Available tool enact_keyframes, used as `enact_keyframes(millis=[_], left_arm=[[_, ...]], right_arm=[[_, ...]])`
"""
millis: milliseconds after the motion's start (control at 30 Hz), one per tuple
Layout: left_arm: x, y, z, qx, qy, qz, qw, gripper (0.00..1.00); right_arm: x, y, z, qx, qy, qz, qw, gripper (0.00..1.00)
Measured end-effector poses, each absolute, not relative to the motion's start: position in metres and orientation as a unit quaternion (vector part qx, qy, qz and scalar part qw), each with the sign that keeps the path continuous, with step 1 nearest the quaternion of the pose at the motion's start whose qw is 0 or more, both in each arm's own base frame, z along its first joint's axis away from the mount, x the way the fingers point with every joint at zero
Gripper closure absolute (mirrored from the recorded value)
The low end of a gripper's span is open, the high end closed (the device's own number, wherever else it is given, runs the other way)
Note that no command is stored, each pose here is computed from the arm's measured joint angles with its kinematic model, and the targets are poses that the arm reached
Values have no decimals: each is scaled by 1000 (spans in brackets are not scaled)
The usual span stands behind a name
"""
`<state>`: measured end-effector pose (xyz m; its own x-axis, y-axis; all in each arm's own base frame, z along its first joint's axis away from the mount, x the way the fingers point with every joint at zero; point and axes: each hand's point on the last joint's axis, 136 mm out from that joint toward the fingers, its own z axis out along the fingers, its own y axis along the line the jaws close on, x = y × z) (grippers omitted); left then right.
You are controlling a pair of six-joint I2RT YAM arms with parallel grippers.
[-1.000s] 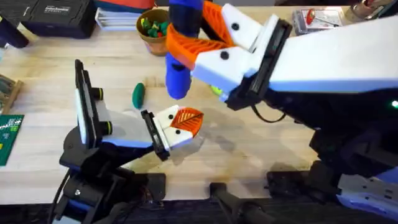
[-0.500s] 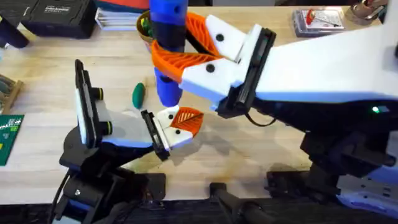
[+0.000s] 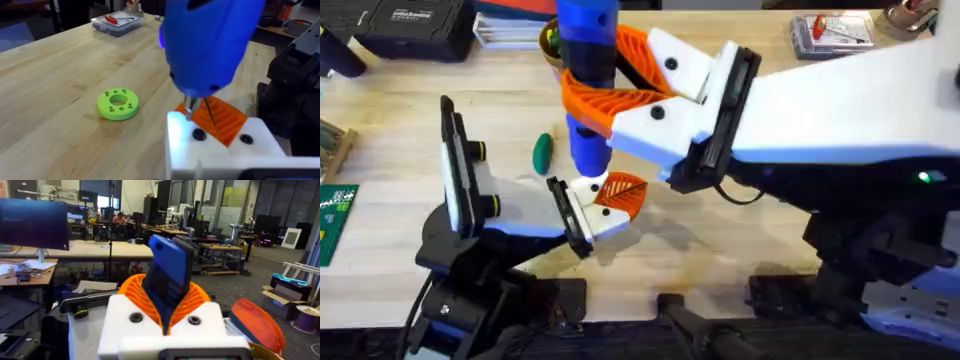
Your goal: Pick up the gripper from the table and insert it into the empty holder that is missing its gripper. Then pick up a screw, insert it into the mounting hole, and use the screwdriver to tighten it. Finally, clean up the table by picking up the vegetable and placing it into the bucket.
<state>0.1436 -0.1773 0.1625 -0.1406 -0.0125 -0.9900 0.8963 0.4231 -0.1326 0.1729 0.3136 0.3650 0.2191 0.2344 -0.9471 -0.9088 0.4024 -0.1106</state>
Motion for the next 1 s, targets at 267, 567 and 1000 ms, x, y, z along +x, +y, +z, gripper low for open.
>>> enact_keyframes(millis=[267,567,1000], left_arm=[[144,-177,162,348,635,-409,555,989],[144,-177,162,348,635,-409,555,989],[144,-177,162,348,635,-409,555,989]], right_arm=[[172,313,363,-357,478,417,686,976],[173,313,362,-353,483,423,681,976],[174,315,353,-355,501,425,665,976]])
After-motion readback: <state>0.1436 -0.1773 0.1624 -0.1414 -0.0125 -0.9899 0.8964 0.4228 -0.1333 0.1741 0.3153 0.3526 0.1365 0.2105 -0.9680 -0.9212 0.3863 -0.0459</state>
